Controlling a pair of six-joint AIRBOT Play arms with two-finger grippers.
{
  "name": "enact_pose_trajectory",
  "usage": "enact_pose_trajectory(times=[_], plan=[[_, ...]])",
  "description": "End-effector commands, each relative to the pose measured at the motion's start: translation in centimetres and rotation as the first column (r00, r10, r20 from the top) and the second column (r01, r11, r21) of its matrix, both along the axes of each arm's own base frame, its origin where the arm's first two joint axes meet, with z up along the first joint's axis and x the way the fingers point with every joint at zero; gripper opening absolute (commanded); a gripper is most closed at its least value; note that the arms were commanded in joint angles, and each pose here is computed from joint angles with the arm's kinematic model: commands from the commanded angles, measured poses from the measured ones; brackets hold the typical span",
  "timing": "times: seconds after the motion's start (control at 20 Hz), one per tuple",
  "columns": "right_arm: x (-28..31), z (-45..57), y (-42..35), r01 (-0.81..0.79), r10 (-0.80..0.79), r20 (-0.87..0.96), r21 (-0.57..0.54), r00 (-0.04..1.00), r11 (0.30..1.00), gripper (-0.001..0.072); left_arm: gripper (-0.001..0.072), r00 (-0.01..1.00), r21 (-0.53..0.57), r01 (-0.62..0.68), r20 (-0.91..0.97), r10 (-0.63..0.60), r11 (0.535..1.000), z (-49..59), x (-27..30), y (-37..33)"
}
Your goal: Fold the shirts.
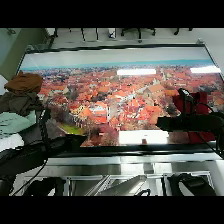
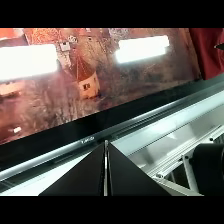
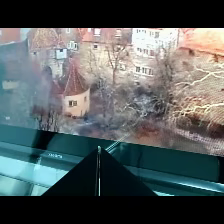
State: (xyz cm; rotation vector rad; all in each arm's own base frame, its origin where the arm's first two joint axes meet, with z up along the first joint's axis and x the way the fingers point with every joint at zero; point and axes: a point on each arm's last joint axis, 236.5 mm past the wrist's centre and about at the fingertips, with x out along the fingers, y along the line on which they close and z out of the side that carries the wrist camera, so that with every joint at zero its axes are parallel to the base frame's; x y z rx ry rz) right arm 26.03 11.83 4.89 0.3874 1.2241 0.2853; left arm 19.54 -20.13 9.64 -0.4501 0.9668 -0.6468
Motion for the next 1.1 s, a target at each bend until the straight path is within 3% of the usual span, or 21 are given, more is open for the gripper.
enact_pose_trajectory(times=[0.0, 0.2, 0.4, 0.45, 0.55, 0.6, 0.65, 0.7, 0.8, 1.05], plan=[[0.0, 0.0, 0.0, -0.002, 0.002, -0.002, -0.001, 1.0, 1.0, 0.002, 0.0016, 1.0, -0.002, 0.0, 0.005, 0.0, 1.0, 0.1, -0.1, 0.0], [0.0, 0.0, 0.0, -0.002, 0.002, -0.002, -0.001, 1.0, 1.0, 0.002, 0.0016, 1.0, 0.022, -0.006, 0.018, 0.006, 1.0, -0.1, 0.2, 0.5], [0.0, 0.0, 0.0, -0.002, 0.002, -0.001, -0.001, 1.0, 1.0, 0.002, 0.0016, 0.989, 0.18, -0.077, 0.142, 0.051, 0.981, 0.5, 2.6, 4.0], [0.0, -0.1, 0.0, -0.002, 0.002, -0.002, -0.001, 1.0, 1.0, 0.002, 0.0016, 0.979, 0.229, -0.128, 0.187, 0.085, 0.965, 1.2, 3.9, 5.7], [0.0, -0.1, 0.0, -0.002, 0.002, -0.002, 0.0, 1.0, 1.0, 0.0019, 0.0017, 0.951, 0.377, -0.261, 0.26, 0.168, 0.889, 2.4, 6.9, 11.0], [0.0, 0.0, 0.0, -0.002, 0.002, -0.002, -0.001, 1.0, 1.0, 0.002, 0.0138, 0.939, 0.469, -0.312, 0.284, 0.194, 0.826, 2.7, 8.3, 14.1], [0.0, -0.1, 0.0, -0.002, 0.002, -0.002, -0.001, 1.0, 1.0, 0.002, 0.0518, 0.933, 0.543, -0.338, 0.301, 0.197, 0.769, 3.1, 9.7, 16.6], [0.0, -0.1, 0.0, -0.002, 0.002, -0.002, 0.0, 1.0, 1.0, 0.0019, 0.07, 0.926, 0.608, -0.367, 0.312, 0.214, 0.703, 3.4, 11.3, 19.4], [0.0, 0.0, 0.0, -0.002, 0.002, -0.002, -0.001, 1.0, 1.0, 0.002, 0.0698, 0.919, 0.701, -0.394, 0.316, 0.236, 0.595, 3.5, 14.7, 24.2], [0.0, 0.0, 0.0, -0.001, 0.001, 0.0, 0.0, 1.0, 1.0, 0.002, 0.0698, 0.916, 0.813, -0.397, 0.324, 0.236, 0.425, 0.4, 27.3, 34.1]])
